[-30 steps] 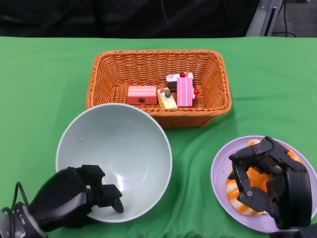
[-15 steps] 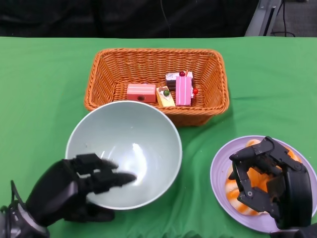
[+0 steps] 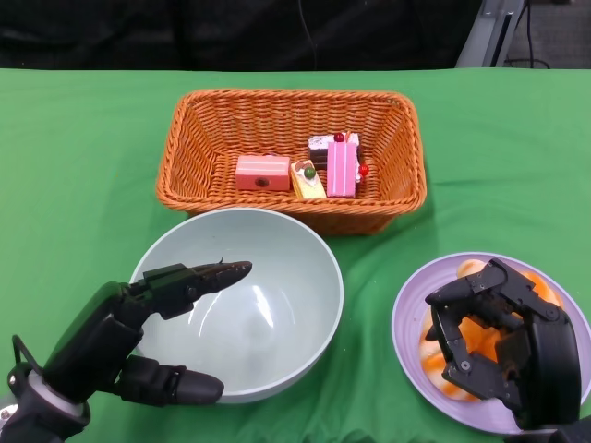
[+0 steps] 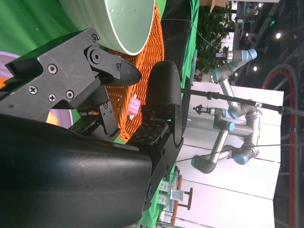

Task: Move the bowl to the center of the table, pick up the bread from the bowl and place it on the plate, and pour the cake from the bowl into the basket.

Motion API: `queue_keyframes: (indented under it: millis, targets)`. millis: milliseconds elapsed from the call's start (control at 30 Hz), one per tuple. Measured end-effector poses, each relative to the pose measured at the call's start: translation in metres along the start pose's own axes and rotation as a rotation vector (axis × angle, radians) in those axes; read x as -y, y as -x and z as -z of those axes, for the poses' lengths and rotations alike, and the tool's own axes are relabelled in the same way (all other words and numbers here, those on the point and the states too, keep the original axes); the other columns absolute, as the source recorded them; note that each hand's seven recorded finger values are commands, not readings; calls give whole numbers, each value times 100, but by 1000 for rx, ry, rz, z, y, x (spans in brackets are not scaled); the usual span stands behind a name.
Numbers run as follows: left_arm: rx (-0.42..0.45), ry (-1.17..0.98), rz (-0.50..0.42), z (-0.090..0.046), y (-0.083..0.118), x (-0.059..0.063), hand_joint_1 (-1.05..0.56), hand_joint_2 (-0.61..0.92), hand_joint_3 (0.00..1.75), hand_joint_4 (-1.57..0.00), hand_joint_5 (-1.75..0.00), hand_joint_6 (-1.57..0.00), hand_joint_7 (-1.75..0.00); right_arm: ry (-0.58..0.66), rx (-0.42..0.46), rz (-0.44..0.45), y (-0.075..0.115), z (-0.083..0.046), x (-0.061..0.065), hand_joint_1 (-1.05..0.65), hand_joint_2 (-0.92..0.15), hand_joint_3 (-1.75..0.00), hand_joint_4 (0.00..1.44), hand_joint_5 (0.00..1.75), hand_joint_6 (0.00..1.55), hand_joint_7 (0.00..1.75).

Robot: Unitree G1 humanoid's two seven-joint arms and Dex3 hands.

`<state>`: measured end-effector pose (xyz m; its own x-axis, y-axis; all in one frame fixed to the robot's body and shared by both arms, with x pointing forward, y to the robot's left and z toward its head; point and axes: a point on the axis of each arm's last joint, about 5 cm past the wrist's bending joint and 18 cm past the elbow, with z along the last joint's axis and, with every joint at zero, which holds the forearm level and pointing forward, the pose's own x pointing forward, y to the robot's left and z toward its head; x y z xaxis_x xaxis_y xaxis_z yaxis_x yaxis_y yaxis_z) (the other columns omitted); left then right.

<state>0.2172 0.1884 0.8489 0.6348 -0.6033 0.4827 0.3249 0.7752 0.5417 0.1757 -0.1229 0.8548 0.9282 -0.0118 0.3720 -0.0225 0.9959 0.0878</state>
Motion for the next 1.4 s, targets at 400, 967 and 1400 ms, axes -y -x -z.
queue_keyframes:
  millis: [400, 967, 1400]
  targets:
    - [-127, 238, -103, 0, -8, 16, -91, 92, 24, -61, -7, -49, -1, 0, 1, -33, 0, 0, 0, -10, -61, -81, 75, 149, 74, 118]
    - [-158, 776, -226, 5, -7, 22, -4, 91, 41, -73, -141, -82, -105, -94, -5, -98, 3, 0, -1, -4, -60, -87, 74, 155, 71, 124]
    - [-126, 724, -195, 0, -10, 14, -7, 68, 94, -72, -155, -74, -138, -96, -2, -140, 2, -1, -6, -10, -56, -90, 75, 153, 74, 119]
